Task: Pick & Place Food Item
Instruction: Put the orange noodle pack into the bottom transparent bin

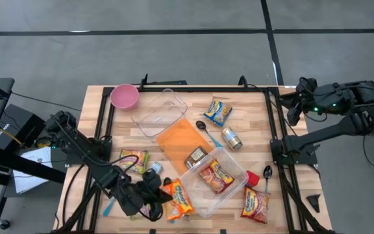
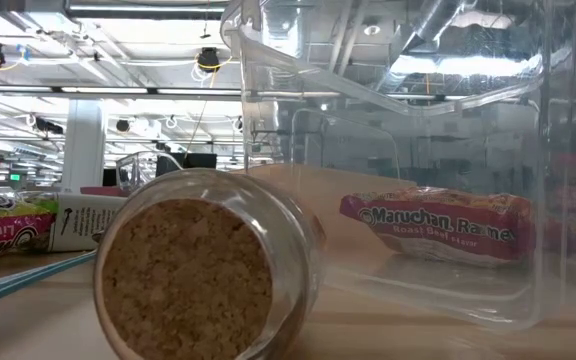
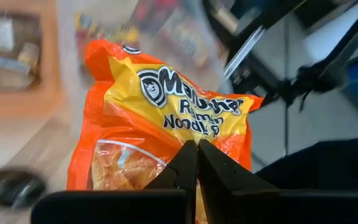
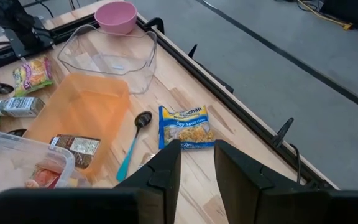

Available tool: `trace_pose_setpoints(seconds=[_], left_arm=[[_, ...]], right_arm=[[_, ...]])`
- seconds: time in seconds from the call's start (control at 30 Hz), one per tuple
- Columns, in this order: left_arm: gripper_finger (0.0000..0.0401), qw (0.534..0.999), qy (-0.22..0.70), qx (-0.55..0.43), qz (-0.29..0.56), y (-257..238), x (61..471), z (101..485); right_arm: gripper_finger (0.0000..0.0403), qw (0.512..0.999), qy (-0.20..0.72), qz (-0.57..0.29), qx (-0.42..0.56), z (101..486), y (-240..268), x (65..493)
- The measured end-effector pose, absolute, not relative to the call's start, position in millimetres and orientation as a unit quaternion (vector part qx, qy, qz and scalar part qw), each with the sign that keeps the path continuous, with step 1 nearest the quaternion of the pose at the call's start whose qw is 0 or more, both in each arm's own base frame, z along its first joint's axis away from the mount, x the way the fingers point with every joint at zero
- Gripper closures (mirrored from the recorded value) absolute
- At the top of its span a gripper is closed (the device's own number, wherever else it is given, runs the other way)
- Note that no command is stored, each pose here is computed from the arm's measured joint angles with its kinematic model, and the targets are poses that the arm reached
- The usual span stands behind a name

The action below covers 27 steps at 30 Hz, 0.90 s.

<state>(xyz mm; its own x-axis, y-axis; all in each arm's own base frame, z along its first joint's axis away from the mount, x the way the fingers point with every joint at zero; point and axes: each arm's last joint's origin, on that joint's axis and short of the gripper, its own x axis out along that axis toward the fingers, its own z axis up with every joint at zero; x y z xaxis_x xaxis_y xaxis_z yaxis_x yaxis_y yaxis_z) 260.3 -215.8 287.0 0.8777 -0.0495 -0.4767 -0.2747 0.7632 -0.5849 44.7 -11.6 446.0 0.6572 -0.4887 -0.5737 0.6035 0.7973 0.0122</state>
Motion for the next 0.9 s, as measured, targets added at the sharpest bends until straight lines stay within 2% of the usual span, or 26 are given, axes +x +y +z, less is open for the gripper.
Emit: trace_pose_setpoints(seconds=[0.3,0.6,0.9], left_arm=[[0.0401,0.925,0.126,-0.348,0.088,-182,296,306],[0.0401,0.929,0.093,-0.347,0.091,-143,321,314],[0.0401,0.926,0.076,-0.363,0.069,-143,332,311]], right_arm=[[0.0310,0.908,0.262,-0.310,0.104,447,-14,32],[0.0310,0.907,0.258,-0.316,0.105,447,-14,27],[0.0310,0.902,0.269,-0.324,0.095,445,-15,27]])
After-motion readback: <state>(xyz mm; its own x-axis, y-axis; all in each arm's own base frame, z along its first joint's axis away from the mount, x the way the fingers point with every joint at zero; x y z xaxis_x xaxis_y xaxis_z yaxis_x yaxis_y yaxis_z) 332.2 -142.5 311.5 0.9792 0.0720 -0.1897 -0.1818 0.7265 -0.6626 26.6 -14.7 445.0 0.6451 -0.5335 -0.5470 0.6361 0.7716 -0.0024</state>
